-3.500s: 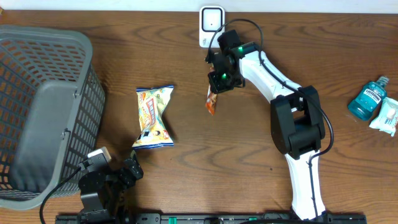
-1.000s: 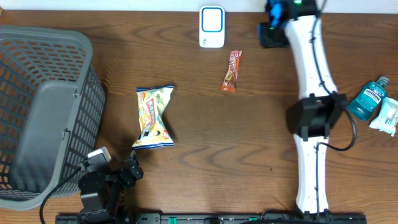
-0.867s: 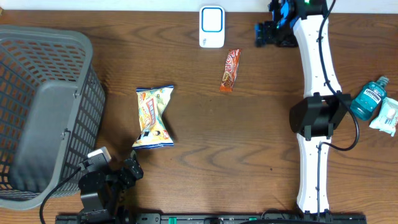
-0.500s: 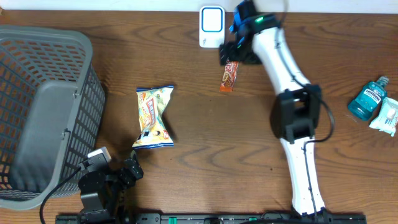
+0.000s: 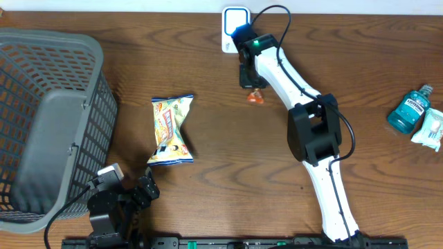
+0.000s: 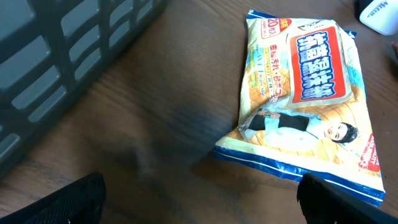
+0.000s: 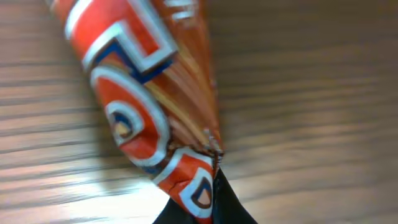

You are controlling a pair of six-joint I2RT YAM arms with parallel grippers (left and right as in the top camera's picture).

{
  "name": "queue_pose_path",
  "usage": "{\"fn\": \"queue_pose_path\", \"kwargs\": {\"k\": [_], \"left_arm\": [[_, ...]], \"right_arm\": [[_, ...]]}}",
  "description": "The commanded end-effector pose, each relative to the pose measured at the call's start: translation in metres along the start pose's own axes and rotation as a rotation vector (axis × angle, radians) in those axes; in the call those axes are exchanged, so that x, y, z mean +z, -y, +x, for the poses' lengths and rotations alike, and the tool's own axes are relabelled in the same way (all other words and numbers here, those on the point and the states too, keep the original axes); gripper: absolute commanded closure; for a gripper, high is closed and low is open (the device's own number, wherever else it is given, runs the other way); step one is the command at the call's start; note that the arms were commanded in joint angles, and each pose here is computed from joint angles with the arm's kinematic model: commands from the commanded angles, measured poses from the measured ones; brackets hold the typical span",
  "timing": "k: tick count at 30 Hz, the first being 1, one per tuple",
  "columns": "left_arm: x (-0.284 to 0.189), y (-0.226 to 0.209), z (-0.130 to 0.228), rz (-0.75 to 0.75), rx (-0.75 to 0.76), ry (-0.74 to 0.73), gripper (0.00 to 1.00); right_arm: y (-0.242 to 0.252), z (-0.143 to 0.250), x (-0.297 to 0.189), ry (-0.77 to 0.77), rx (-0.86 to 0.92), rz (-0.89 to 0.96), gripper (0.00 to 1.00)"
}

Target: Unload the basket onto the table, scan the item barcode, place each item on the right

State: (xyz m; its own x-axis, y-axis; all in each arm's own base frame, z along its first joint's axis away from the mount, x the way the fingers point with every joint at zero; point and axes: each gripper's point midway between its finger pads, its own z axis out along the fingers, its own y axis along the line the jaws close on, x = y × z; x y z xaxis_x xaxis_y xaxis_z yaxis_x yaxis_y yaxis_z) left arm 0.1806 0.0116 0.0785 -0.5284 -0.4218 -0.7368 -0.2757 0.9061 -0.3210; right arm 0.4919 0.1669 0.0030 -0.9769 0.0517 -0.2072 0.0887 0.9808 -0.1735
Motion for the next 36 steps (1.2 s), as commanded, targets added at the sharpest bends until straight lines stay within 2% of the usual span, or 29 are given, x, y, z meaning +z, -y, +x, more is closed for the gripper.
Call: {"fn": "queue_pose_path", "kwargs": {"k": [1, 8, 13, 21, 27, 32, 36], "left_arm": [[-0.002, 0.000, -0.003, -0.003, 0.008, 0.013, 0.02], [-0.002, 0.000, -0.003, -0.003, 0.008, 0.013, 0.02], [-0.002, 0.000, -0.003, -0.003, 0.008, 0.013, 0.02], [-0.002, 0.000, -0.003, -0.003, 0.008, 0.013, 0.02], [-0.002, 0.000, -0.003, -0.003, 0.008, 0.013, 0.02], [-0.002, 0.000, -0.003, -0.003, 0.008, 0.013, 0.02], [-0.002, 0.000, -0.003, -0.003, 0.008, 0.013, 0.02]], "right_arm": [[0.064, 0.001, 0.017, -0.035, 0.063, 0.182, 0.99], [0.203, -0.027, -0.033, -0.005, 0.364, 0.230, 0.99], [0.298, -0.026, -0.034, -0.007, 0.539, 0.261, 0.99], [0.426, 0.013, -0.015, -0.062, 0.773, 0.343, 0.99], [0.517, 0.065, -0.016, -0.101, 0.936, 0.471, 0.99], [0.565, 0.107, -0.016, -0.142, 1.053, 0.494, 0.99], [0.580, 0.130, -0.007, -0.166, 1.130, 0.410, 0.99]]}}
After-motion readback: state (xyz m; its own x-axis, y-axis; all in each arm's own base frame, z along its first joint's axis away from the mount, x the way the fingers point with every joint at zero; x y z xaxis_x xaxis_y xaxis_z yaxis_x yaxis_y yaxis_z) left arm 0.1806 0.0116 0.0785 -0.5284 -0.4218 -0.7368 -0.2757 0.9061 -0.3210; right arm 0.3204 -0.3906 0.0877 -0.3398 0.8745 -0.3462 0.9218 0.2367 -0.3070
